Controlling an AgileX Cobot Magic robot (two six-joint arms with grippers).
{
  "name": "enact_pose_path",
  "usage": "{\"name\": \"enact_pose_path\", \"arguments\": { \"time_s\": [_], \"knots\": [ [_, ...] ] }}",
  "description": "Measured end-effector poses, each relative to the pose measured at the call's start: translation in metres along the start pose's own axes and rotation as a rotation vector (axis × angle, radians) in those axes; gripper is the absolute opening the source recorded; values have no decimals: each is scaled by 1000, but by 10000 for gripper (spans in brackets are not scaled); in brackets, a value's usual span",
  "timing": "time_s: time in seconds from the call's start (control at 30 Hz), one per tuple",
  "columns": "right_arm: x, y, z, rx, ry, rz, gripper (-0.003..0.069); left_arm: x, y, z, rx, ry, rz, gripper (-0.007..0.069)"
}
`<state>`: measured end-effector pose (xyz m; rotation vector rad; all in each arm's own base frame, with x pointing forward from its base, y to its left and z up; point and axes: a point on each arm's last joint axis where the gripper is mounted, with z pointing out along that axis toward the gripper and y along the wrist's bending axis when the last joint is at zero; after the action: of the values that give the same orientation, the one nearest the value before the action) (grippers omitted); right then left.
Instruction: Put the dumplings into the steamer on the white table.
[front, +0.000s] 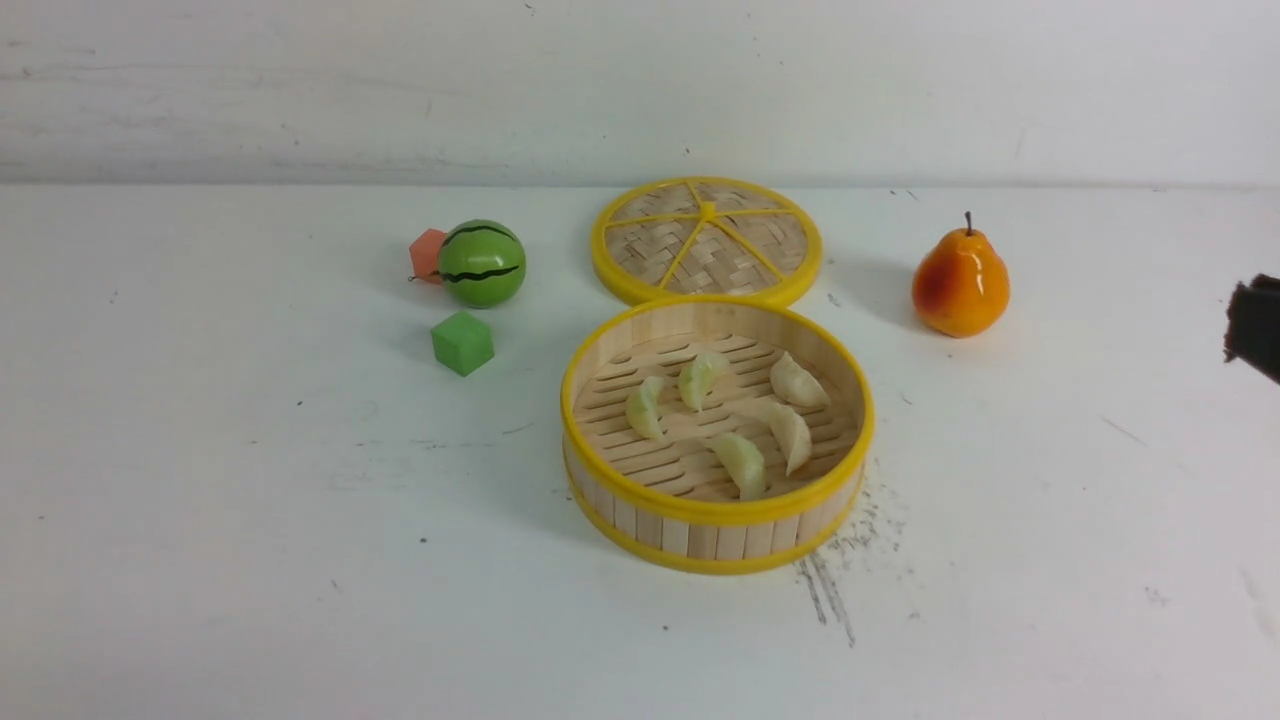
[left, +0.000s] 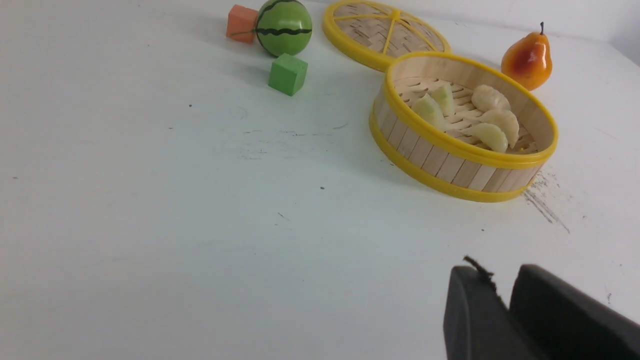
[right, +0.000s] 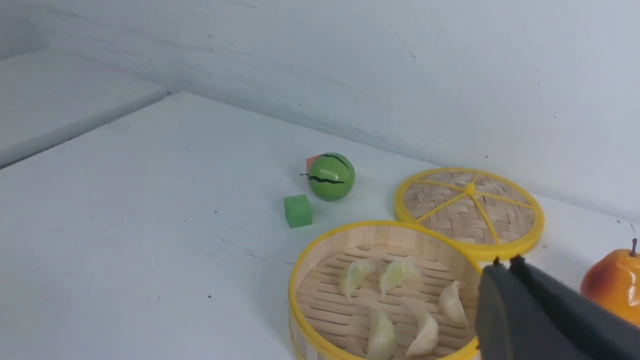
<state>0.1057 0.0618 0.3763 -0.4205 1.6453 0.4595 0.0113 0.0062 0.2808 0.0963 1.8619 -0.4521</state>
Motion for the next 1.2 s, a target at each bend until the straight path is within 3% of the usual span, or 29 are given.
{"name": "enact_pose_path", "arguments": {
  "time_s": [0.5, 0.7, 0.83, 1.0, 1.2],
  "knots": [
    [2, 1, -5, -6, 9, -5, -8, 0, 0, 0, 1, -5, 0, 122],
    [11, -2, -8, 31, -7, -86, -22, 0, 0, 0, 2, -5, 0, 127],
    [52, -13, -13, 120, -20, -128, -22, -1, 0, 0, 3, -7, 0, 132],
    [130, -28, -37, 326, -15, -124, -22, -1, 0, 0, 3, -8, 0, 139],
    [183, -37, -55, 561, -30, -40, -22, -1, 0, 0, 3, -8, 0, 146]
  ]
}}
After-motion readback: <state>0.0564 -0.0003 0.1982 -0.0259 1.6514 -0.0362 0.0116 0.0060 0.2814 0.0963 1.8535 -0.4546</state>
